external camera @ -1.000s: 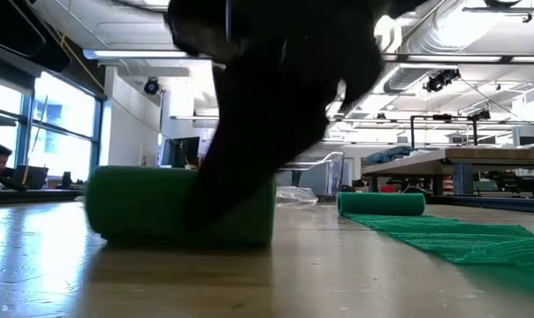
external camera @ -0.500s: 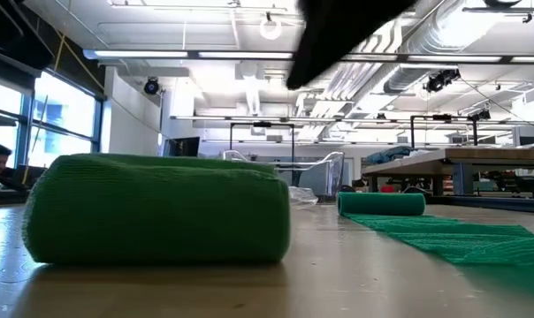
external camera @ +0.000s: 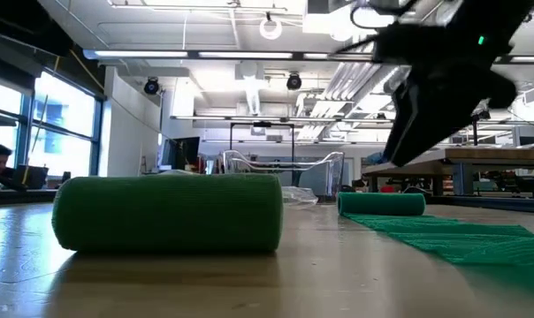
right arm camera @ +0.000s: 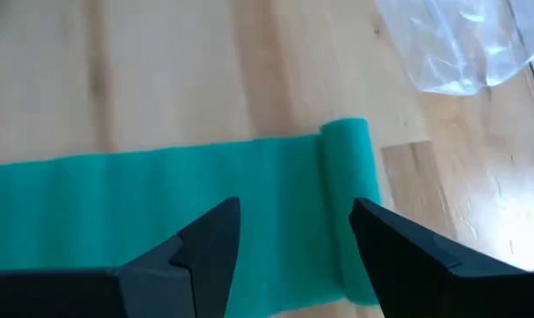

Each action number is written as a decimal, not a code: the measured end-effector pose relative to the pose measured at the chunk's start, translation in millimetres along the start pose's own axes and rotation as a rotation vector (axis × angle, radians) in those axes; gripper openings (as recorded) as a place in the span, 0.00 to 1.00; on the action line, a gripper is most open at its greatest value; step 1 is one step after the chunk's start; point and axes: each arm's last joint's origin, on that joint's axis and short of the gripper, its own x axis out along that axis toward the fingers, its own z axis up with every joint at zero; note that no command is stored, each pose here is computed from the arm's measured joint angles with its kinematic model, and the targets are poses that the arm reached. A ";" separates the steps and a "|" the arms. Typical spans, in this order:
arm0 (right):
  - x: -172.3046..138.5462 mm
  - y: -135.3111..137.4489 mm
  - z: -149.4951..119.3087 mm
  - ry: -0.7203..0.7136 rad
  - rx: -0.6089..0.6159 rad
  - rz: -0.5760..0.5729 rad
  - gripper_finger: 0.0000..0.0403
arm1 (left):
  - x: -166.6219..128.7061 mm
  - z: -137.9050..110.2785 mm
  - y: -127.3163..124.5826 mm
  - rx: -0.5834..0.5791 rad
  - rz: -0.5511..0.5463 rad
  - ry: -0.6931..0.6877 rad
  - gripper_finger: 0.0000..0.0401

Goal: Roll bandage
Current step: Roll the blue bandage

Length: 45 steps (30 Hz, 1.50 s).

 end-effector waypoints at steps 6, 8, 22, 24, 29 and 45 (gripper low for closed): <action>34.0 -36.1 -18.2 0.006 0.087 0.096 0.52 | 5.3 3.9 0.9 -0.027 0.000 0.003 0.36; 39.7 -45.6 -20.1 0.013 0.120 0.101 0.52 | 6.9 5.3 1.0 -0.033 -0.001 0.000 0.36; 28.0 -30.8 -4.3 0.015 0.094 0.297 0.52 | 7.9 7.2 -0.4 -0.018 -0.015 -0.005 0.36; 23.0 -25.6 0.9 -0.005 0.063 0.285 0.52 | 7.9 7.2 -0.4 -0.017 -0.015 -0.005 0.36; 20.4 -27.6 4.7 -0.036 0.051 0.136 0.52 | 7.9 7.2 -0.4 -0.017 -0.015 -0.004 0.36; 47.5 -86.3 4.5 0.114 0.178 0.327 0.52 | 8.2 7.2 -0.2 -0.006 -0.015 -0.002 0.36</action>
